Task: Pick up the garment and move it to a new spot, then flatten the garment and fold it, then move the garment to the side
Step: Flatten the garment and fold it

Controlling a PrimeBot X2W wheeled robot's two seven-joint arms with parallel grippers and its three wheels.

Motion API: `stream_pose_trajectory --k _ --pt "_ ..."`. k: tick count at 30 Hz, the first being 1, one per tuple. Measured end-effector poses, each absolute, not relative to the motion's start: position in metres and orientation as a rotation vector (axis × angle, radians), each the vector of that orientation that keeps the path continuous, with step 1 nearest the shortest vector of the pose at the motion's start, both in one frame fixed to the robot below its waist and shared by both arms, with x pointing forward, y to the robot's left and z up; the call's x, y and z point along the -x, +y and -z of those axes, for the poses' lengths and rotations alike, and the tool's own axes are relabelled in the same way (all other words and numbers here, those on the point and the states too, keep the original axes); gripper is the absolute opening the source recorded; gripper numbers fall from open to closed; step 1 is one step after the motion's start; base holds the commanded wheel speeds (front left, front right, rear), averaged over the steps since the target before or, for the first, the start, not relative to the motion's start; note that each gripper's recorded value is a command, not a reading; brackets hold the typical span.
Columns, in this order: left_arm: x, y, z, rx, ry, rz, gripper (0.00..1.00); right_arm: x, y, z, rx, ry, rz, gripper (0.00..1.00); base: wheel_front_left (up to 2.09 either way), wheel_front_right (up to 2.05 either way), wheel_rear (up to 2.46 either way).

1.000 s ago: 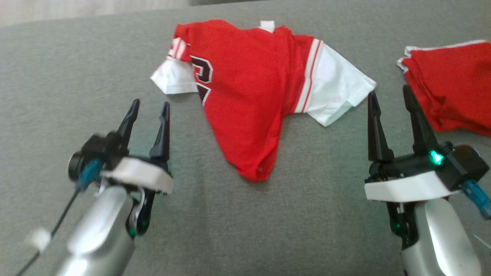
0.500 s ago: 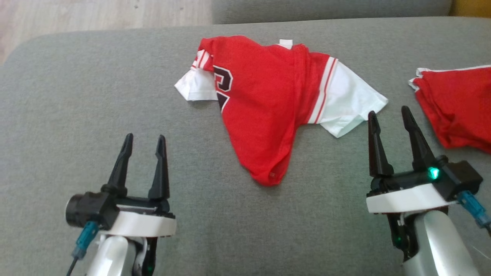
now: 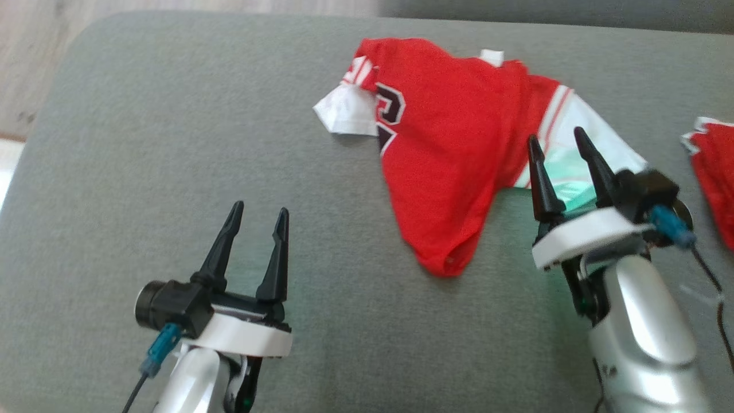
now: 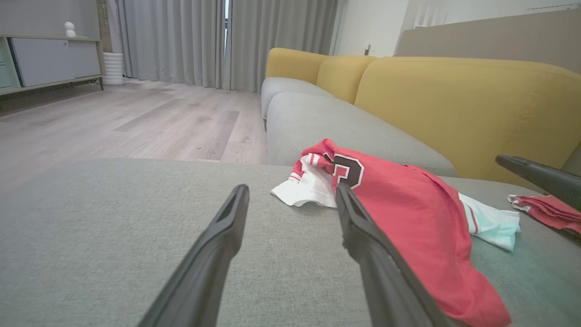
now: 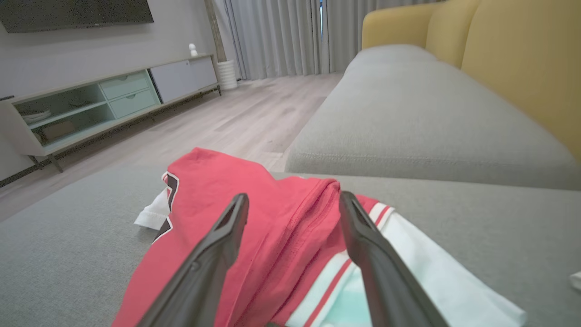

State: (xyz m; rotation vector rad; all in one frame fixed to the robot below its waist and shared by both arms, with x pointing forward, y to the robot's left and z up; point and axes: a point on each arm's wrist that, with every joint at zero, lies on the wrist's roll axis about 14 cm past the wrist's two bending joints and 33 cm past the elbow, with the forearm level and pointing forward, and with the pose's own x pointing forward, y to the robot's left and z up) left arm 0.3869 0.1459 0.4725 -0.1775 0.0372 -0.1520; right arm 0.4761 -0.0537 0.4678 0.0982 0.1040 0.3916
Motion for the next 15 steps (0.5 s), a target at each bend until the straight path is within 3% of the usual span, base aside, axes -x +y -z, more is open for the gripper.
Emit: stream_pose_trajectory --k 8,15 --pt "-0.385 0.157 -0.456 0.177 0.086 0.108 1.0 -0.506 -0.05 -0.417 -0.146 0.304 -0.353 1.0 0.0 0.0 0.0" --pt "-0.391 0.16 -0.453 0.167 0.096 0.103 1.0 -0.52 -0.035 -0.398 -0.211 0.367 -0.358 1.0 0.0 0.0 0.0"
